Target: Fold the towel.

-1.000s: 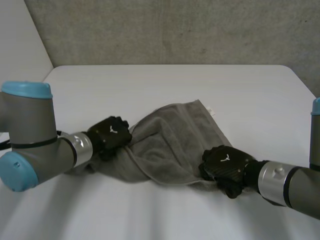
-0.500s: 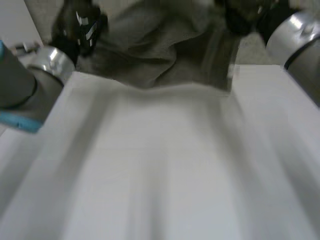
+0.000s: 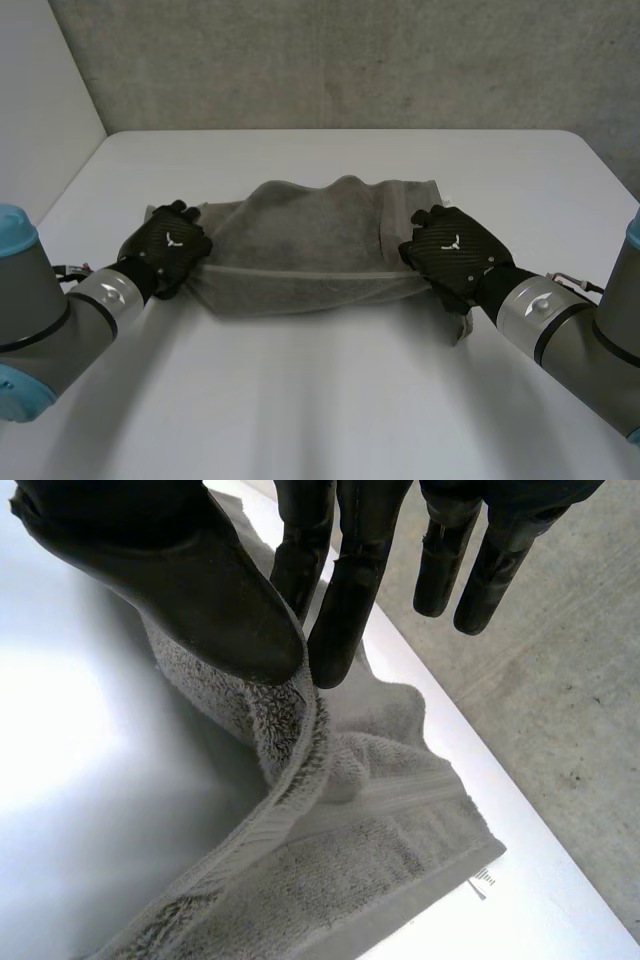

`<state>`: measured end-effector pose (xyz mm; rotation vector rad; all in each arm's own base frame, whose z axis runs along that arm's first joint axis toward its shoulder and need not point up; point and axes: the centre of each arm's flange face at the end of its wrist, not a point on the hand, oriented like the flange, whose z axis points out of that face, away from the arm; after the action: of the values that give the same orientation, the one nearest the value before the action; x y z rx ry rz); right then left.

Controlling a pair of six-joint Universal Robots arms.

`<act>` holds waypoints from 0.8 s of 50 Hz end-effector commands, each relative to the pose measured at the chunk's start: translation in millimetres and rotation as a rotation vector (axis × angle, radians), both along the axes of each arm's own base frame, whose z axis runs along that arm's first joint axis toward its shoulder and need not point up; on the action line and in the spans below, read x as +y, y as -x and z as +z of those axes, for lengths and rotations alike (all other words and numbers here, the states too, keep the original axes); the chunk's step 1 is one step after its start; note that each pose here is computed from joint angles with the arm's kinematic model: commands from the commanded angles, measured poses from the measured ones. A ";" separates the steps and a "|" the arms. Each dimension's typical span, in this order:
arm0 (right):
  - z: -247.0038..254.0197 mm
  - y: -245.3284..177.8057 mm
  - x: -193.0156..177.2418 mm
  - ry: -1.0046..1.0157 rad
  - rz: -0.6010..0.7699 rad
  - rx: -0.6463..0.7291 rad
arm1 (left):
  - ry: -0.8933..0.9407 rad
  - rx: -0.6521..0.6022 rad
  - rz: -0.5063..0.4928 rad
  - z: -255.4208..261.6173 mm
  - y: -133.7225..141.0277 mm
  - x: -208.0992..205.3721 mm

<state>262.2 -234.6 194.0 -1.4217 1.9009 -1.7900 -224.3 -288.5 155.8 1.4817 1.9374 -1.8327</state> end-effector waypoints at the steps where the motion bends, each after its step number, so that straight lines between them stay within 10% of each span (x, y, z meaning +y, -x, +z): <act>1: 7.4 0.6 -0.8 0.020 -0.005 -0.011 | -0.050 -0.008 -0.011 5.7 0.6 10.7; 40: -11.7 8.3 17.9 -0.093 -0.009 0.045 | -0.182 -0.051 0.026 4.7 -15.0 21.0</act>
<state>255.3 -219.3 182.4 -1.4370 1.9711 -1.6884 -210.1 -268.5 157.1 1.5399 2.1384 -1.6243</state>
